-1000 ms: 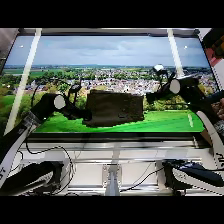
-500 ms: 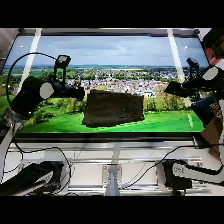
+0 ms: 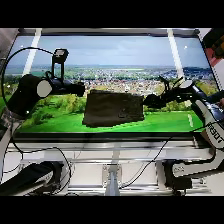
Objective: Fold the clothes and pants, and hang the long-sleeved shirts on hangers.
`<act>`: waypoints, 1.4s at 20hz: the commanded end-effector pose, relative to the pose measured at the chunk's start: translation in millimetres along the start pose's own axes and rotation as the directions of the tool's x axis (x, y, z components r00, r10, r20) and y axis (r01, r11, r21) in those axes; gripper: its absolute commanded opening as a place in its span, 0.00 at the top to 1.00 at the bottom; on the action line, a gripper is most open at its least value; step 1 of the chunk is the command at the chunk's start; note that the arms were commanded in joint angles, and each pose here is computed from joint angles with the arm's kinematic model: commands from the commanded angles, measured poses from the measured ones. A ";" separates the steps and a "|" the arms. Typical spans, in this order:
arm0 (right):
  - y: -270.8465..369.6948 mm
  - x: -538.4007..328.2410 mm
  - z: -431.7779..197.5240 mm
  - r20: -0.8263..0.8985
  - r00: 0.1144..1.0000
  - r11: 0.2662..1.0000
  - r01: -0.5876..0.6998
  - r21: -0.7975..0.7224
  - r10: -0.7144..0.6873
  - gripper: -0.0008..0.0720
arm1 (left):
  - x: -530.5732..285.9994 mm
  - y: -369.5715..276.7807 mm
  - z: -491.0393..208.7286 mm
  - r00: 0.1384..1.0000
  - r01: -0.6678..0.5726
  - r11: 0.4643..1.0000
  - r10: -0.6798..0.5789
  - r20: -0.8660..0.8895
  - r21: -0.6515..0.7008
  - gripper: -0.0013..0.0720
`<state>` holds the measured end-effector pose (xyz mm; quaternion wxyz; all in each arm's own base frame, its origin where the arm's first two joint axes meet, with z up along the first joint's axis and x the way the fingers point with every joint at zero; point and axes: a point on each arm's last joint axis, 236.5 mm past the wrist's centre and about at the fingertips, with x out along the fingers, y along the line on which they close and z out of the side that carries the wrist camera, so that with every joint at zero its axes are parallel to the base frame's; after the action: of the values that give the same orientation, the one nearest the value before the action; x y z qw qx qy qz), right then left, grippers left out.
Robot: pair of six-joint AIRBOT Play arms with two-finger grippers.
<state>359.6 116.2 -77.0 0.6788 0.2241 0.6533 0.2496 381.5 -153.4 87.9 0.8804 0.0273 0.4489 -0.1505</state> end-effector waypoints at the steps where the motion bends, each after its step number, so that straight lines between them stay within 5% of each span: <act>1: 7.8 23.8 10.0 0.034 0.999 0.999 0.029 -0.034 -0.027 0.14 | -0.6 -0.5 0.7 1.000 0.002 1.000 -0.002 0.003 -0.001 0.03; 6: -17.4 37.5 9.7 0.019 0.994 0.993 0.102 0.062 -0.103 0.14 | -0.6 -0.4 -0.2 1.000 0.001 1.000 -0.001 -0.001 -0.001 0.03; 12: 20.3 63.1 -0.1 -0.036 0.997 0.996 -0.066 0.060 0.068 0.16 | -0.6 -0.4 -0.1 1.000 0.002 1.000 -0.002 -0.001 -0.001 0.03; 15: 55.2 68.6 1.6 -0.029 0.986 0.986 -0.167 -0.028 0.166 0.41 | -0.6 -0.4 0.0 1.000 0.002 1.000 -0.002 -0.001 -0.001 0.03; 18: 80.9 68.7 16.2 0.026 0.972 0.971 -0.230 -0.064 0.232 0.93 | -0.6 0.1 0.1 1.000 -0.001 1.000 0.001 0.000 0.001 0.03; 19: 84.6 65.1 22.4 0.038 0.971 0.970 -0.232 -0.078 0.235 0.93 | -0.6 3.3 0.5 1.000 -0.014 1.000 0.014 0.001 0.010 0.11; 21: 97.6 50.8 37.9 0.063 0.966 0.962 -0.240 -0.128 0.249 0.93 | -0.9 11.8 1.3 0.999 -0.050 0.998 0.050 0.005 0.036 0.60; 23: 120.6 24.9 59.6 0.110 0.956 0.947 -0.245 -0.207 0.271 0.93 | -1.6 17.4 2.2 0.997 -0.074 0.996 0.073 0.009 0.053 0.86; 25: 142.8 -16.6 88.0 0.199 0.937 0.935 -0.227 -0.274 0.286 0.93 | -6.0 27.0 5.3 0.993 -0.116 0.990 0.114 0.024 0.082 0.96; 28: 159.2 -103.7 127.3 0.375 0.886 0.943 -0.166 -0.289 0.271 0.93 | -28.0 49.2 17.5 0.974 -0.219 0.966 0.208 0.090 0.141 0.96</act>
<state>451.6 203.2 45.8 0.7511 0.2517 0.4826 0.3737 389.2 -124.5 100.0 0.8938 0.0914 0.4234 -0.1160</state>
